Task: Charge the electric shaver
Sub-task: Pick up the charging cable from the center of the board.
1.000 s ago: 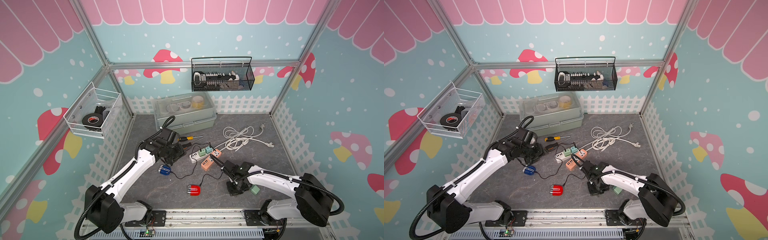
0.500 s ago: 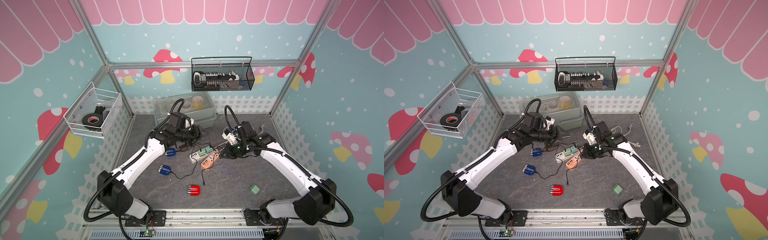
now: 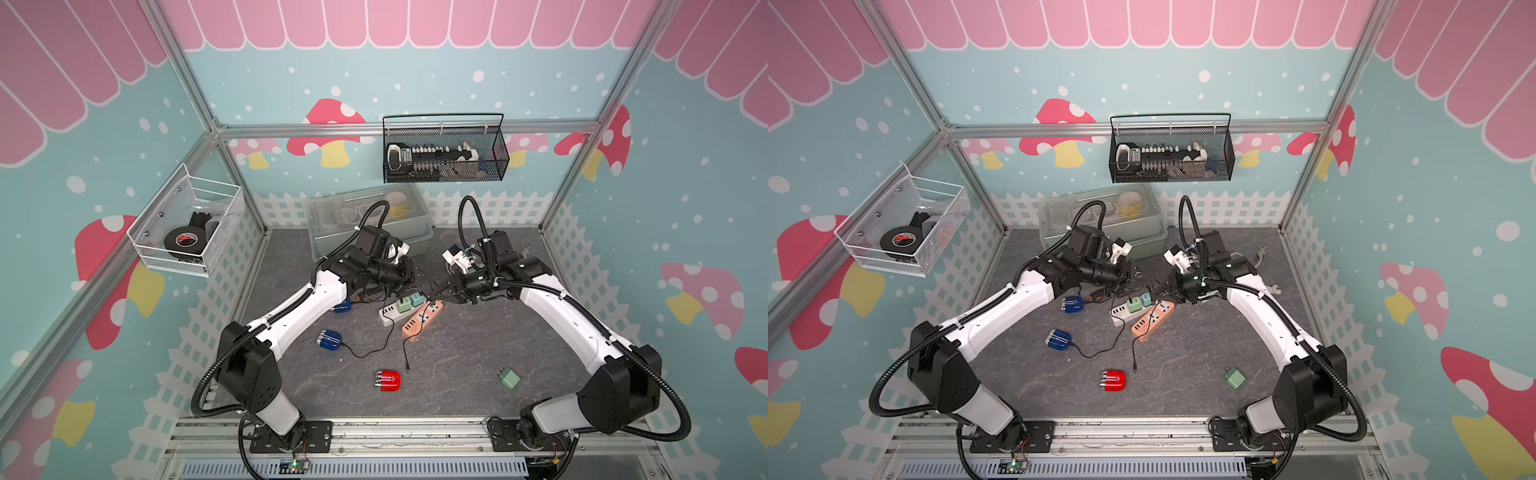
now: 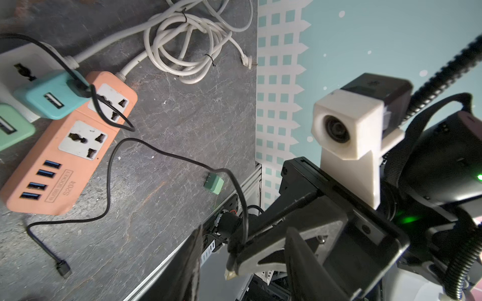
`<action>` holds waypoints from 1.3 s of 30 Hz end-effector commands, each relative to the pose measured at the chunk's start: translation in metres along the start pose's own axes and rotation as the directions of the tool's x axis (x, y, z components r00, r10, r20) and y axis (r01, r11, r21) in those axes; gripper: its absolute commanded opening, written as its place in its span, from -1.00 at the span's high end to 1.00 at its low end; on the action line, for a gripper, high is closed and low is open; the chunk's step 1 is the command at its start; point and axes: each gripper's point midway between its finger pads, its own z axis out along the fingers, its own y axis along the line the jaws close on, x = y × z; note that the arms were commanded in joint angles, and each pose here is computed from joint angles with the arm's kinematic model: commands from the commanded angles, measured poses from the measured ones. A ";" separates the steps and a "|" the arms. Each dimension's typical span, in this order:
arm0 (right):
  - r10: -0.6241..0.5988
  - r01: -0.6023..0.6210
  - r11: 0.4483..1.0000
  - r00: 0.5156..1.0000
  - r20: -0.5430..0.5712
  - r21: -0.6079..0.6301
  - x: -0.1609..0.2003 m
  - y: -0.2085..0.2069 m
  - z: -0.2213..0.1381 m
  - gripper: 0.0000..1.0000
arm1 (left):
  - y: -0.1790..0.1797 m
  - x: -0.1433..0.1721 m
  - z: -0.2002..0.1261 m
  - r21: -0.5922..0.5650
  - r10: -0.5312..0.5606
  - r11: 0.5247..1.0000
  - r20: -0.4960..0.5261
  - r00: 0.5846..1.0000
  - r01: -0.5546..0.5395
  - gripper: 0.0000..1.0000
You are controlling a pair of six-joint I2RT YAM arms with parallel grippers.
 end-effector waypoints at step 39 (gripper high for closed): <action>0.202 -0.068 0.932 0.913 0.356 -0.355 -0.056 0.027 -0.023 0.04 | 0.029 -0.067 -0.020 0.145 -0.663 0.741 0.310 0.681 0.656 1.00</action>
